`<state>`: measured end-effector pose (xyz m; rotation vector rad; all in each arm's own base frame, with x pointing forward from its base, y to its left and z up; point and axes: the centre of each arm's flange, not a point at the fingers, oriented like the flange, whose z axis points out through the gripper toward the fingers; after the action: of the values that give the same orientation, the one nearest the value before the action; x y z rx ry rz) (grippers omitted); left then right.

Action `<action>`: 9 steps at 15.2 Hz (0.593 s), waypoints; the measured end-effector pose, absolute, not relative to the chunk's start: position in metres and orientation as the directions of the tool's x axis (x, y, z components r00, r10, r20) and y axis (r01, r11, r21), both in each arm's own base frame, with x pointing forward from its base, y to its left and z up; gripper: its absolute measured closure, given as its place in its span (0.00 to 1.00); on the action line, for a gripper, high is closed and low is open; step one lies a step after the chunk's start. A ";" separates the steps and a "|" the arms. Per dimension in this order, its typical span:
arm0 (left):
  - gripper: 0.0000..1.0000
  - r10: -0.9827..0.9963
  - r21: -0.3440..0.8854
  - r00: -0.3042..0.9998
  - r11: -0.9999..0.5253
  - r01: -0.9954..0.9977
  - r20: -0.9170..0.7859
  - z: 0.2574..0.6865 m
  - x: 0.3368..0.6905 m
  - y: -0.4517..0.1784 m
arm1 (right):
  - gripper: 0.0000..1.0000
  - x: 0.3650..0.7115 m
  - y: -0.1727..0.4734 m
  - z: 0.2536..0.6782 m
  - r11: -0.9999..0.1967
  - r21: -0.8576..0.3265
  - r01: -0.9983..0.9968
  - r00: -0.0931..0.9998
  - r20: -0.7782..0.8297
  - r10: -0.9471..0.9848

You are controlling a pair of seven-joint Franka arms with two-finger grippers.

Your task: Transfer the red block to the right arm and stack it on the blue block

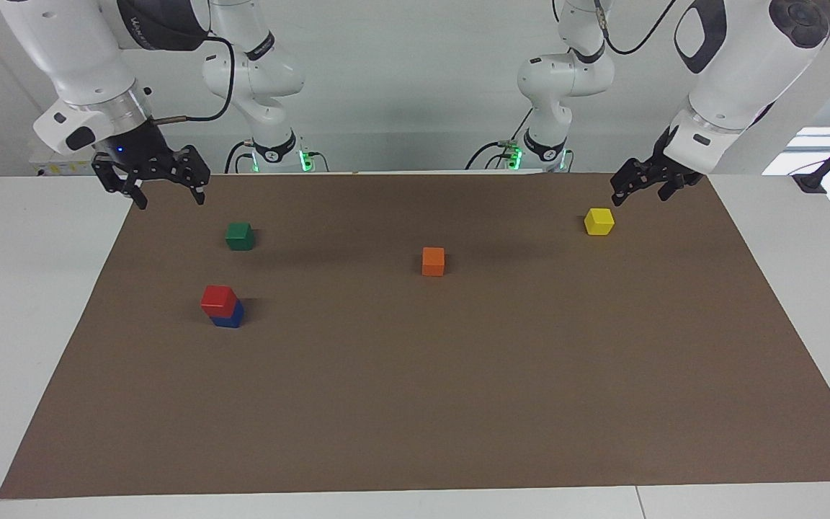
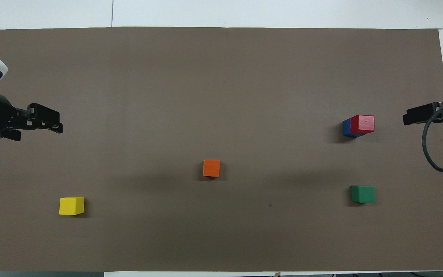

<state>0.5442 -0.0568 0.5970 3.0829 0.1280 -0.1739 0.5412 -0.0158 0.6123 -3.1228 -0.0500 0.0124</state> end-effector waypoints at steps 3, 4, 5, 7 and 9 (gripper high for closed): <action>0.00 0.080 0.046 0.990 -0.995 0.085 -0.114 0.597 0.544 -0.057 | 0.00 0.538 -0.016 0.610 -1.000 -0.019 -0.001 0.999 -0.038 -0.001; 0.00 0.080 0.046 0.990 -0.995 0.085 -0.114 0.597 0.544 -0.057 | 0.00 0.538 -0.016 0.610 -1.000 -0.018 -0.004 0.999 -0.039 -0.003; 0.00 0.080 0.046 0.990 -0.995 0.085 -0.114 0.597 0.544 -0.057 | 0.00 0.538 -0.016 0.610 -1.000 -0.018 -0.005 0.999 -0.039 -0.004; 0.00 0.080 0.046 0.990 -0.995 0.085 -0.114 0.597 0.544 -0.057 | 0.00 0.538 -0.017 0.610 -1.000 -0.016 -0.006 0.999 -0.039 -0.006; 0.00 0.080 0.046 0.990 -0.995 0.085 -0.114 0.597 0.544 -0.057 | 0.00 0.538 -0.020 0.610 -1.000 0.003 -0.006 0.999 -0.039 -0.006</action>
<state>0.5442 -0.0569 0.5971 3.0829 0.1279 -0.1739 0.5378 -0.0196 0.6098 -3.1434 0.0095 0.0617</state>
